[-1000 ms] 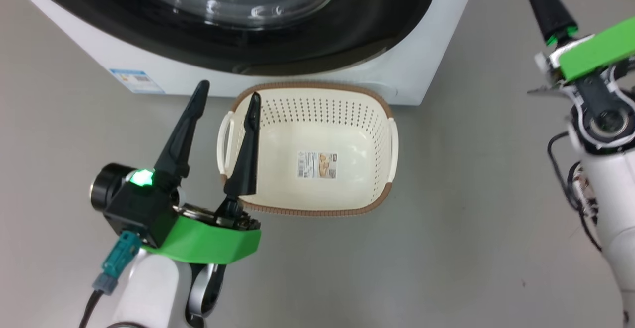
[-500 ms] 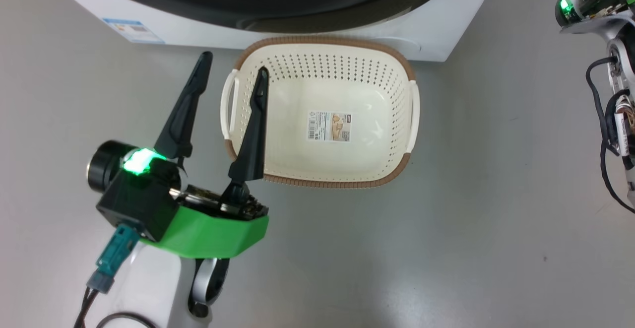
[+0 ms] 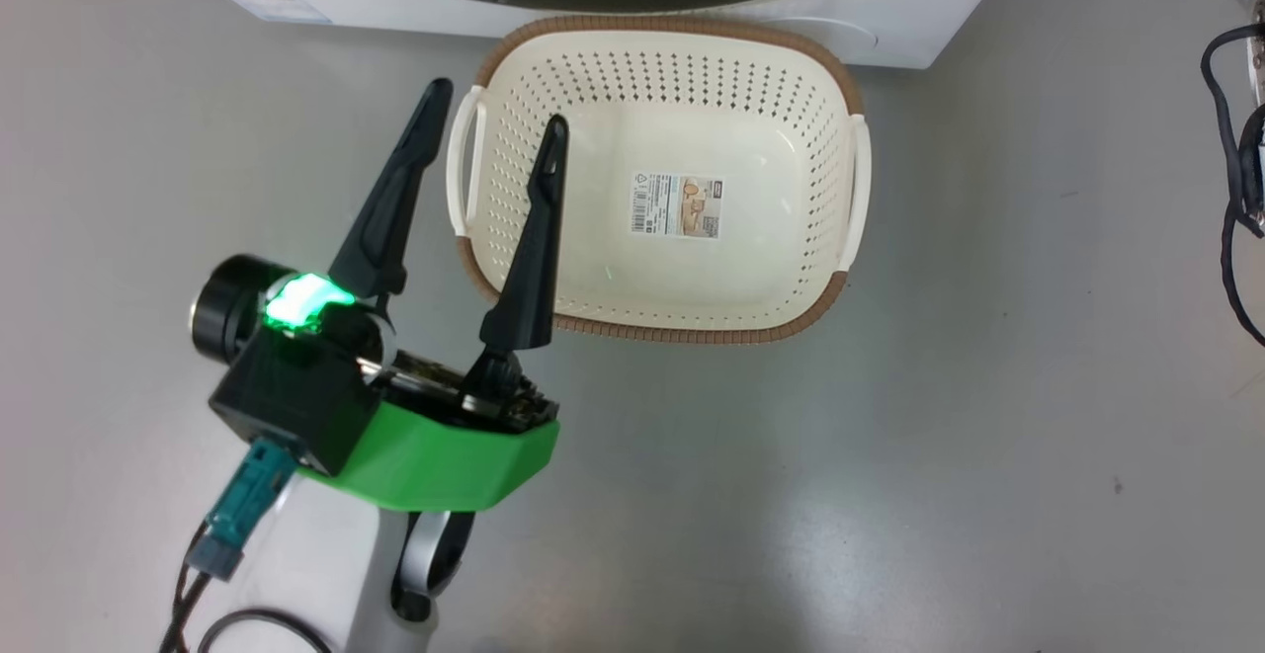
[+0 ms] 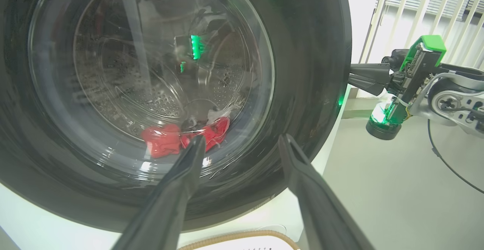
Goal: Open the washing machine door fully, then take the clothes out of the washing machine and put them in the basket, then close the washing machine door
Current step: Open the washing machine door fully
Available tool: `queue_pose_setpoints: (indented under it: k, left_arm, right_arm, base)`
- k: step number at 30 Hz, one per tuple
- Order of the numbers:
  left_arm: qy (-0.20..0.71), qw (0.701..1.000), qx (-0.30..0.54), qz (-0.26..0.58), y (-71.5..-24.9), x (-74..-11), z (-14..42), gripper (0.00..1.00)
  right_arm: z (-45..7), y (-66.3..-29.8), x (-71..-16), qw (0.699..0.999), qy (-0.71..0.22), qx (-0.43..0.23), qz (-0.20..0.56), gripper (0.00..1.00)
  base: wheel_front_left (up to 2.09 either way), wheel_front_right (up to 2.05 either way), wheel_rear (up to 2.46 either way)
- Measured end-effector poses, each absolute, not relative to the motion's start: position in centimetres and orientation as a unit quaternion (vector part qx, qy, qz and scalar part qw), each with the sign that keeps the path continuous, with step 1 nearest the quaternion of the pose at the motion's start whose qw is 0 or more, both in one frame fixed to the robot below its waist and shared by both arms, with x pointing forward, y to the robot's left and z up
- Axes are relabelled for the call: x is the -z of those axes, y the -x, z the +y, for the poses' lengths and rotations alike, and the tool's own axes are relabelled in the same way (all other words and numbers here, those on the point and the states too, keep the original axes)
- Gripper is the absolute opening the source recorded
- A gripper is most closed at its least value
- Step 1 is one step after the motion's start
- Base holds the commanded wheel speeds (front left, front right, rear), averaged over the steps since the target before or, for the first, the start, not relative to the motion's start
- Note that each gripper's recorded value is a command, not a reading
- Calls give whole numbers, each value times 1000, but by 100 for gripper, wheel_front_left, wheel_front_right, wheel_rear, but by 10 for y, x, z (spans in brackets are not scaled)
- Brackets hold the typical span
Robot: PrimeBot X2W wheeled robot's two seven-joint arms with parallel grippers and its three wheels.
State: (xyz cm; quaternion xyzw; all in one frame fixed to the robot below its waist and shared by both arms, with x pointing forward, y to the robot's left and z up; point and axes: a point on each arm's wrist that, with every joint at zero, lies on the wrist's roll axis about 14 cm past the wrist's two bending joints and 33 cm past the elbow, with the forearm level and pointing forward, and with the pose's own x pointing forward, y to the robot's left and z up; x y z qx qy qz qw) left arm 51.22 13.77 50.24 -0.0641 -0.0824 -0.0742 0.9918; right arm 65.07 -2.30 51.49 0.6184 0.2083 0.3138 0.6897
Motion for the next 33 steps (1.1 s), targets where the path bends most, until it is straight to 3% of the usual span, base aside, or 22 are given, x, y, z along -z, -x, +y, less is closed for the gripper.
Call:
queue_pose_setpoints:
  k: [10, 19, 33]
  left_arm:
    - [63, 993, 74, -73, -515, -493, 136, 100]
    - [67, 992, 78, -70, -515, -493, 132, 100]
    - [79, 991, 74, -76, -508, -506, 132, 100]
  right_arm:
    - [-8, -653, -511, 673, -606, -347, 242, 0]
    - [1, -634, -524, 644, -602, -387, 269, 0]
    - [12, -594, -521, 623, -584, -408, 323, 0]
  base:
    - [0, 0, 0]
    - [0, 0, 0]
    - [0, 0, 0]
